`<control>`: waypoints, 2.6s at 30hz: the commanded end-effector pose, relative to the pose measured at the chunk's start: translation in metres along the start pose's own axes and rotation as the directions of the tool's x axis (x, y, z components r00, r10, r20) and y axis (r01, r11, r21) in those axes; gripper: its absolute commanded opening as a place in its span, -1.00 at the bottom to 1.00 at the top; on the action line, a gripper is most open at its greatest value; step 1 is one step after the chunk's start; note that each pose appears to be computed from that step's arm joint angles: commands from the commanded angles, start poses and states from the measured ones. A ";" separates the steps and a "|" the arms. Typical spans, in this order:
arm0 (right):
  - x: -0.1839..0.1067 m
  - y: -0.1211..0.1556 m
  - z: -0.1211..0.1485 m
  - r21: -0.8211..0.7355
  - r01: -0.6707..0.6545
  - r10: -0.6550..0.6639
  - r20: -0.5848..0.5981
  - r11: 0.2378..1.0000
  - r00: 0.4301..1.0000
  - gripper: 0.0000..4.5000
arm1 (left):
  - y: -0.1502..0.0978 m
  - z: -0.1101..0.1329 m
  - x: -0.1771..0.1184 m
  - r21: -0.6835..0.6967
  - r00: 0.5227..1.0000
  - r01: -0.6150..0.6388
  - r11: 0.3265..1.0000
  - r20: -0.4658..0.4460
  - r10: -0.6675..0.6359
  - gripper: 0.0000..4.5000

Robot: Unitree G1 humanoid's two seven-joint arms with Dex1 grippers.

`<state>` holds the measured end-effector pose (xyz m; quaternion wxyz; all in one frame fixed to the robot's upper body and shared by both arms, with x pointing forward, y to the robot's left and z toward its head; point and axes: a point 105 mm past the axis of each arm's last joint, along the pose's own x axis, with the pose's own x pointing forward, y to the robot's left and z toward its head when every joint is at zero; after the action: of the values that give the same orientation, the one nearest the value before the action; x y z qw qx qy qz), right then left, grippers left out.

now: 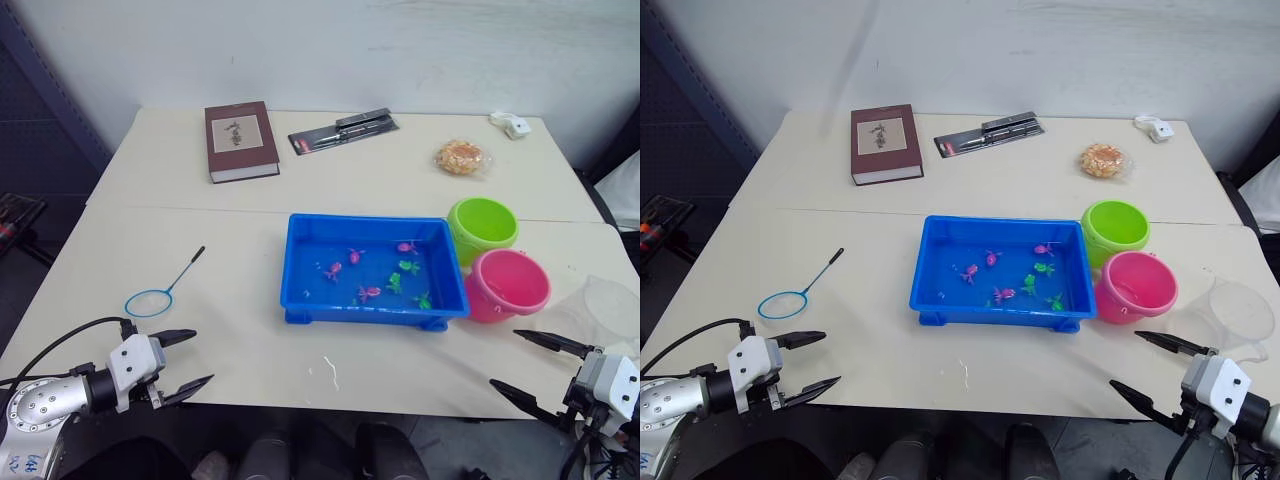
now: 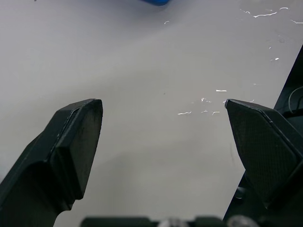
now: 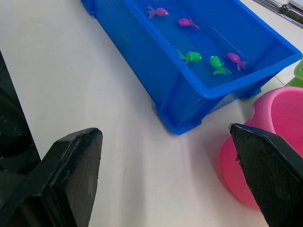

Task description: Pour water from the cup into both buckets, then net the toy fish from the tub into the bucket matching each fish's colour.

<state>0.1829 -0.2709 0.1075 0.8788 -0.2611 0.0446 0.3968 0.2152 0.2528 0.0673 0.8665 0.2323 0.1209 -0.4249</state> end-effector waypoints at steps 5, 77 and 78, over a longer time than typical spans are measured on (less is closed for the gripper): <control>-0.048 0.007 0.001 0.097 0.210 -0.204 -0.075 0.973 0.976 1.00 | -0.028 0.050 0.011 -0.095 0.968 0.226 0.969 0.131 -0.213 0.98; -0.089 -0.092 -0.113 0.440 0.894 -0.911 -0.399 -0.086 0.109 0.59 | -0.055 0.150 0.079 0.075 0.846 0.410 0.909 0.343 -0.409 1.00; -0.089 -0.094 -0.113 0.447 0.890 -0.912 -0.396 -0.091 0.105 0.42 | -0.055 0.150 0.079 0.075 0.846 0.409 0.910 0.343 -0.409 1.00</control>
<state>0.2085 -0.4300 0.0640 0.9434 0.0862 -0.0155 -0.3200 0.2262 0.0956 0.1404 0.7680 0.1077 0.0269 -0.6307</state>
